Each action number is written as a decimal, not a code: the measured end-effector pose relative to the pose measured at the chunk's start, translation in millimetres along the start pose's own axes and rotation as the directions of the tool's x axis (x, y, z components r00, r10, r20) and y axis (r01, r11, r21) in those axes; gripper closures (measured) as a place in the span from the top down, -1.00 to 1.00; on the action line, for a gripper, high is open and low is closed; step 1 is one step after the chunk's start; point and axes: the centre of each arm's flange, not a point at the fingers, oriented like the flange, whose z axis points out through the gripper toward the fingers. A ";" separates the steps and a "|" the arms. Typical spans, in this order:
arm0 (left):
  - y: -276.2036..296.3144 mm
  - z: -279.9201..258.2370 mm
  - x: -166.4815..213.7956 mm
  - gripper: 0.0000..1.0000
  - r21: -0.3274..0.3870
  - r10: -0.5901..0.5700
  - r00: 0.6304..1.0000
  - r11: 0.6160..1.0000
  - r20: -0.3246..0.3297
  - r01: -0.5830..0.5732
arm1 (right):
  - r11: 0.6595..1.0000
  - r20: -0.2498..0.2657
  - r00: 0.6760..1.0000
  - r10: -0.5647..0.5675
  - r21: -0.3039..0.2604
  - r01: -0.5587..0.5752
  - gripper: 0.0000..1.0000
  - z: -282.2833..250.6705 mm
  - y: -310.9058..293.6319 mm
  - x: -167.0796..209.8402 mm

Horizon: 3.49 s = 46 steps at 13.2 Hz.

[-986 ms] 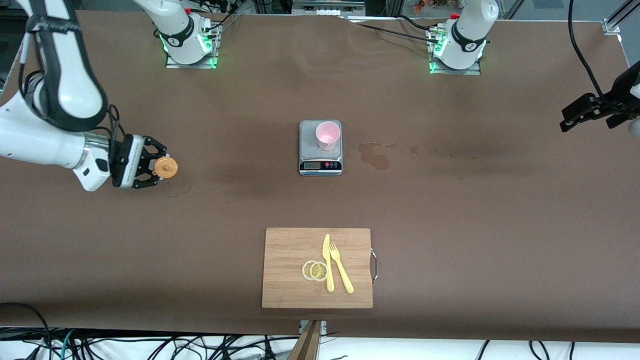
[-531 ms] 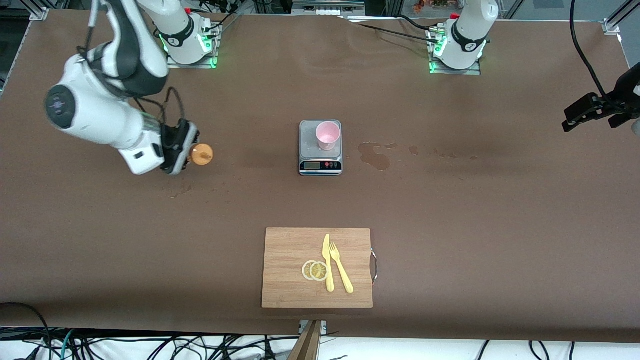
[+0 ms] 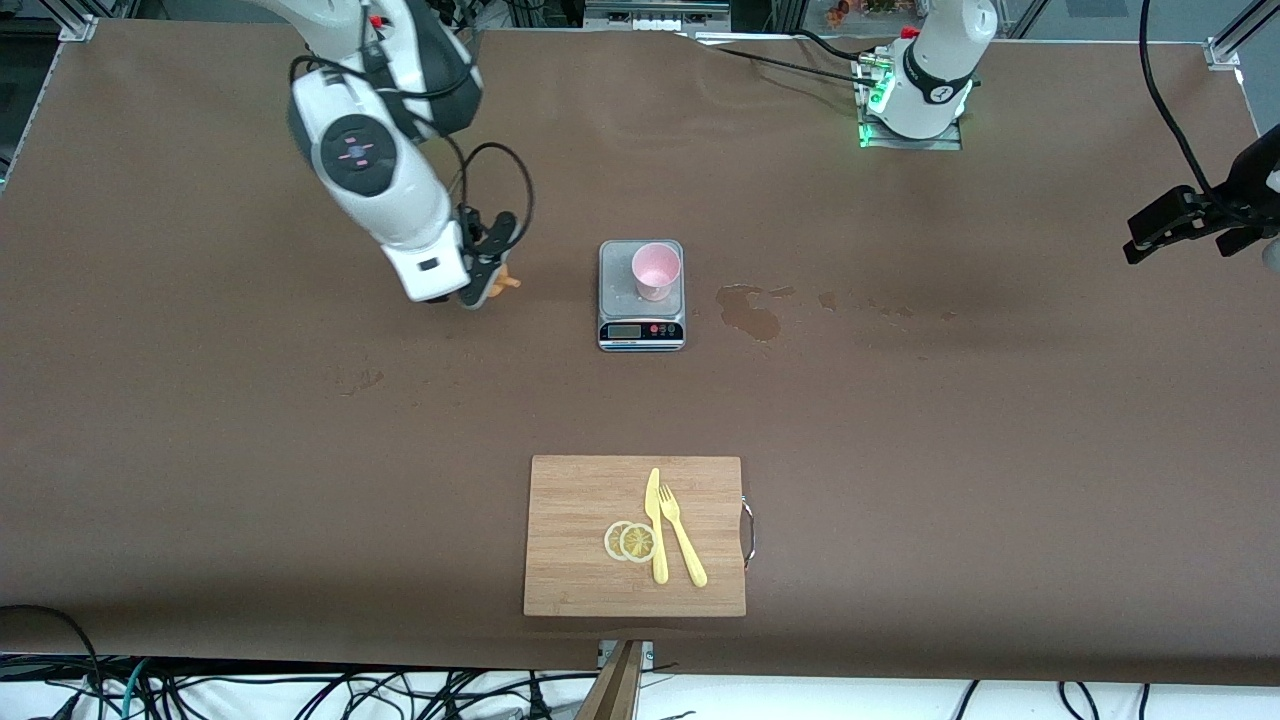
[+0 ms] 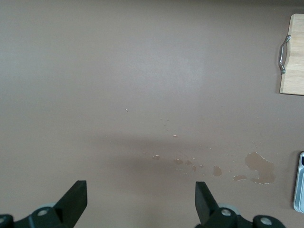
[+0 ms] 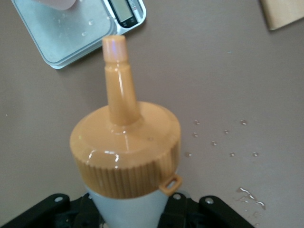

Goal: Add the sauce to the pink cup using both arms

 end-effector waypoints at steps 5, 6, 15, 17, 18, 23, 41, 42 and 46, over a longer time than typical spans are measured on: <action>0.2 0.1 -0.2 1.00 0.000 0.000 1.000 1.000 0.001 0.000 | 1.000 0.126 0.992 -0.017 -0.022 0.020 -0.30 28.5 -62.0 46.9; 0.1 0.1 -0.2 1.00 0.000 0.000 1.000 1.000 0.001 0.000 | 1.000 0.145 0.989 -0.020 -0.020 0.023 -0.30 31.3 -68.8 54.0; 2.2 0.2 -0.5 1.00 0.000 0.004 1.000 1.000 0.003 -0.004 | 0.999 0.335 0.941 -0.046 0.022 0.041 -0.30 57.2 -96.2 106.8; 2.2 0.2 -0.5 1.00 0.000 0.004 1.000 1.000 0.003 -0.004 | 0.999 0.361 0.932 -0.037 0.025 0.030 -0.30 68.4 -100.3 113.9; 2.1 0.2 -0.6 1.00 0.000 0.004 1.000 1.000 0.003 -0.004 | 0.999 0.370 0.928 -0.033 0.025 0.026 -0.30 71.7 -102.5 118.7; 1.2 0.3 -0.5 1.00 0.000 0.002 1.000 1.000 0.004 -0.002 | 0.999 0.417 0.908 -0.034 0.030 0.023 -0.30 80.2 -116.6 131.8; -0.7 0.2 -0.4 1.00 0.000 -0.001 1.000 1.000 0.004 0.001 | 0.999 0.562 0.826 -0.040 0.034 0.026 -0.30 91.1 -126.9 175.3; -0.7 0.2 -0.4 1.00 0.000 -0.001 1.000 1.000 0.004 0.001 | 0.999 0.561 0.827 -0.041 0.033 0.027 -0.30 89.4 -128.1 176.0; -0.7 0.2 -0.4 1.00 0.000 -0.001 1.000 1.000 0.004 0.001 | 0.999 0.561 0.827 -0.044 0.031 0.032 -0.30 88.8 -131.1 177.2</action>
